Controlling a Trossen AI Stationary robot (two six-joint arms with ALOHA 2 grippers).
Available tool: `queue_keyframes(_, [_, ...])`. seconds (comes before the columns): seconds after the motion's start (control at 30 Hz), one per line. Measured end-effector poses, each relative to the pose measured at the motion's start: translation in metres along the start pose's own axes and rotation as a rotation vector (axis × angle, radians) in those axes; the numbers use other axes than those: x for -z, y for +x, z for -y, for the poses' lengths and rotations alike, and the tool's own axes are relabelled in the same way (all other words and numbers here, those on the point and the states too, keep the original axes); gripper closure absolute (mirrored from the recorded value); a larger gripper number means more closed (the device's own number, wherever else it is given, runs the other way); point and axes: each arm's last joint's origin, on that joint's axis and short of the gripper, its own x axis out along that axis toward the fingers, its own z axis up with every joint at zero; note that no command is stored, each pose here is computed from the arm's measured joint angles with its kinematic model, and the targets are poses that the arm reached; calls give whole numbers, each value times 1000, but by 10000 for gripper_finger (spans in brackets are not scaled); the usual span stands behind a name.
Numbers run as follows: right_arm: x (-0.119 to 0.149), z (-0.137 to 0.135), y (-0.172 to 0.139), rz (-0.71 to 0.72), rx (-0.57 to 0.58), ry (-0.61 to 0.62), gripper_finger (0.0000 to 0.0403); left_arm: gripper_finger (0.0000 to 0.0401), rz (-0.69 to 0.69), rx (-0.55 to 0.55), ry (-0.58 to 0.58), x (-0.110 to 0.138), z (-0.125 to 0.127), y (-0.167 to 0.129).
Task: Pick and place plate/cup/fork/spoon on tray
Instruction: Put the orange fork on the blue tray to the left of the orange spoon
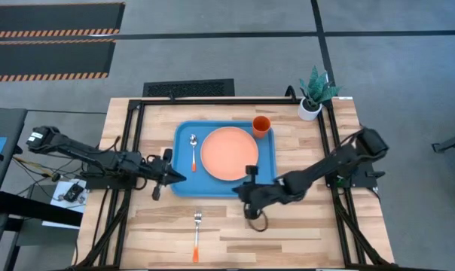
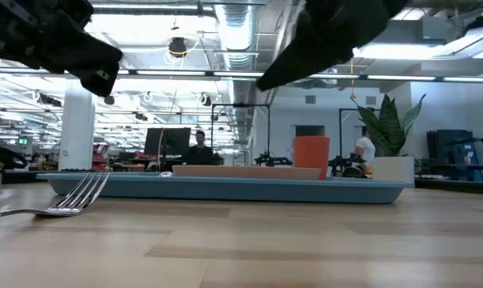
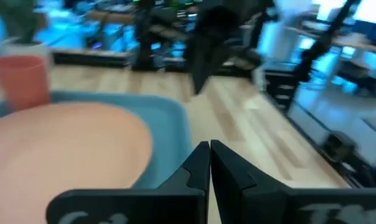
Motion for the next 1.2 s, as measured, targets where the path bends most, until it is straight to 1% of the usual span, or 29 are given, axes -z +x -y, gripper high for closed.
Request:
queue_keyframes(0.07, [6, 5, -5, 43, -4, 75, 385, 399, -22, -59, -37, 1, 0, 3])
queue_keyframes(0.17, [17, 10, -8, 31, 2, 117, 374, 399, -96, -109, -73, 1, 5, 9])
queue_keyframes(0.27, [21, 9, -10, 24, -2, 105, 378, 399, -172, -139, -91, -1, 13, 17])
queue_keyframes(0.37, [21, 2, -14, 31, -24, 94, 394, 399, -245, -122, -114, -6, 25, 26])
queue_keyframes(0.43, [22, -2, -16, 34, -35, 85, 397, 399, -318, -112, -132, -7, 33, 31])
queue_keyframes(0.63, [23, -12, -22, 42, -58, 75, 385, 394, -507, -137, -216, -14, 51, 47])
queue_keyframes(0.73, [23, -14, -23, 42, -64, 88, 389, 379, -566, -115, -256, -17, 57, 58])
queue_keyframes(0.83, [23, -15, -24, 43, -69, 85, 395, 353, -622, -107, -323, -14, 62, 70])
queue_keyframes(1.03, [24, -17, -25, 41, -75, 93, 391, 288, -765, -106, -523, -1, 78, 89])
queue_keyframes(1.13, [24, -17, -25, 39, -74, 97, 389, 266, -835, -153, -603, 1, 91, 97])
queue_keyframes(1.2, [24, -17, -25, 38, -73, 97, 390, 262, -868, -194, -634, 0, 100, 104])
